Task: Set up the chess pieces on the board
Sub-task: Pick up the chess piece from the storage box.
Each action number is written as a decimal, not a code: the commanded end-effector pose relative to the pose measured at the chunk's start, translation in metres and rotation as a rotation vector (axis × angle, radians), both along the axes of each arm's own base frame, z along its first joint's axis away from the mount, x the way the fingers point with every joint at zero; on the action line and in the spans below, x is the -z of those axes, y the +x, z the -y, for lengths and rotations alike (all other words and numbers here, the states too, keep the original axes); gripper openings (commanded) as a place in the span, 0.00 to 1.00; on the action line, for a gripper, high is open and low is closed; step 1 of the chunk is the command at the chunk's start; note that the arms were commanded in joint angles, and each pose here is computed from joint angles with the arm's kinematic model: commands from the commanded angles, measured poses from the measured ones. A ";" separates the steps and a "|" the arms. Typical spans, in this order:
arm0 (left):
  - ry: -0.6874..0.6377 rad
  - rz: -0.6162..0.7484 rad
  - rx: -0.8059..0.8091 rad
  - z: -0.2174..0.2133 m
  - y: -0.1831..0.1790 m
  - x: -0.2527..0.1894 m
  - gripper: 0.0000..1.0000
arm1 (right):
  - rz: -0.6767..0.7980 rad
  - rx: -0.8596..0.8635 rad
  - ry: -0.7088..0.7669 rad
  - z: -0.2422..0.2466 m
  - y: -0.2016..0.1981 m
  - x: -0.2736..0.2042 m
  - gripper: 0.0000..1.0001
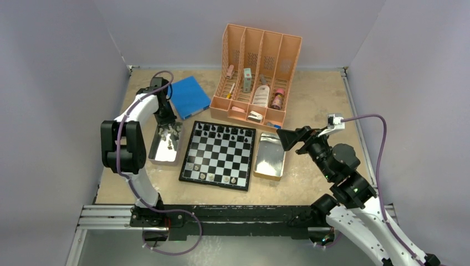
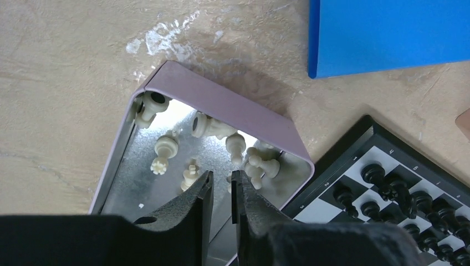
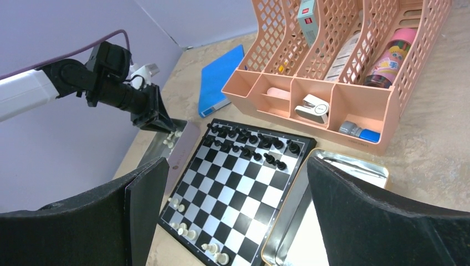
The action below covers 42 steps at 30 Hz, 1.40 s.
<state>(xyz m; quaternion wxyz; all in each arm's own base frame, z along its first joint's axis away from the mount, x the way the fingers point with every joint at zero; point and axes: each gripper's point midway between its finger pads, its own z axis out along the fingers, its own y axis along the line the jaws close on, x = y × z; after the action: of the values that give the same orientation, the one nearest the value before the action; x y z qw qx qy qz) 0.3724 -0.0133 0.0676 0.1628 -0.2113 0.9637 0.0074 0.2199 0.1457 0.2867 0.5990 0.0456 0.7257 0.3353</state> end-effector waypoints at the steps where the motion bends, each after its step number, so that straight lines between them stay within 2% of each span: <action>1: -0.016 0.056 0.028 0.002 0.018 -0.005 0.17 | 0.062 -0.024 0.030 -0.004 -0.002 -0.019 0.98; 23: -0.057 -0.016 0.072 0.010 0.014 0.022 0.17 | 0.063 -0.031 0.025 -0.004 -0.003 -0.018 0.97; 29: -0.040 -0.035 0.054 0.006 0.011 0.020 0.09 | 0.059 -0.031 0.022 -0.004 -0.003 -0.018 0.98; 37: -0.039 -0.021 0.020 0.005 0.004 -0.011 0.06 | 0.057 -0.031 0.023 -0.005 -0.002 -0.016 0.98; 42: -0.111 0.051 0.046 0.019 -0.001 -0.048 0.06 | 0.053 -0.025 0.009 -0.005 0.001 -0.015 0.98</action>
<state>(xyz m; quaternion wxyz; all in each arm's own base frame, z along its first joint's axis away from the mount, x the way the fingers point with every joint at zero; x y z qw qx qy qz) 0.3642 -0.0225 0.0557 0.1140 -0.1953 0.9740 -0.0130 0.2182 0.1484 0.2875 0.5969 0.0391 0.7250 0.3415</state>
